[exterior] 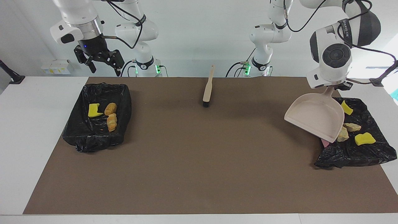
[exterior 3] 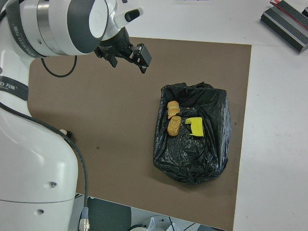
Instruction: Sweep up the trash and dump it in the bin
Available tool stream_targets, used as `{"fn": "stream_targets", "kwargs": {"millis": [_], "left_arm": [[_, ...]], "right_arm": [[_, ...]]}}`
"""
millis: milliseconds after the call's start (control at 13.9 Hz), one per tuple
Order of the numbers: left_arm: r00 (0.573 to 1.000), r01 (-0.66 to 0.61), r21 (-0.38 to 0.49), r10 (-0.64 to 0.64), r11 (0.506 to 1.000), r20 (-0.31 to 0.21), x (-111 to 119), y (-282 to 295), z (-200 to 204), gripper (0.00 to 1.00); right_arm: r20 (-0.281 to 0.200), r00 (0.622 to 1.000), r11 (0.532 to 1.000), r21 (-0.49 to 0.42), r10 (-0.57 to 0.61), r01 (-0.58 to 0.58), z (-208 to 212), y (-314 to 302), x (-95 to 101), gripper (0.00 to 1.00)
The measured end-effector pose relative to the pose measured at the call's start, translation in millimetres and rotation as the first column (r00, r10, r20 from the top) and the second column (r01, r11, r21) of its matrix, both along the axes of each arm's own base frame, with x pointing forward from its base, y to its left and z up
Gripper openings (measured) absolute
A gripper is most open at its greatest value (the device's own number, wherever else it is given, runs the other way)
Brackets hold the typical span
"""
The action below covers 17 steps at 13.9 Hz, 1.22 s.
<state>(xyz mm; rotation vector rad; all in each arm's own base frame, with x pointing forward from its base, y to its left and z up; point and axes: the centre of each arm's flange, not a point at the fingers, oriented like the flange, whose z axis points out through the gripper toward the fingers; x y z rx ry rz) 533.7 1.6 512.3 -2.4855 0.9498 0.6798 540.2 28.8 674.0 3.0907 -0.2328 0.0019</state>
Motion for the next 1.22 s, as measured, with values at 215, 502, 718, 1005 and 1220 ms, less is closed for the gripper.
{"fn": "stream_targets", "kwargs": {"millis": [215, 502, 718, 1005, 1220], "left_arm": [[0.995, -0.088, -0.103, 0.093, 0.991, 0.047, -7, -56, -5, 0.31], [0.967, -0.174, -0.225, 0.209, 0.959, 0.145, -21, -157, -5, 0.31], [0.953, -0.201, -0.284, 0.254, 0.938, 0.165, -34, -218, -14, 0.31], [0.911, -0.308, -0.342, 0.379, 0.888, 0.161, -41, -321, -65, 0.31], [0.885, -0.345, -0.383, 0.433, 0.857, 0.171, -38, -365, -99, 0.31]], "right_arm": [[-0.001, 1.000, 1.000, 0.012, 0.007, -0.007, 0, 5, 0.1, 1.00], [-0.010, 1.000, 1.000, 0.017, 0.009, -0.009, -1, 6, -0.9, 1.00], [-0.011, 1.000, 1.000, 0.017, 0.009, -0.009, -1, 5, -1.2, 1.00], [-0.015, 1.000, 1.000, 0.016, 0.009, -0.008, -2, 5, -1.8, 1.00], [-0.014, 1.000, 1.000, 0.016, 0.009, -0.008, -1, 5, -2.0, 1.00]]}}
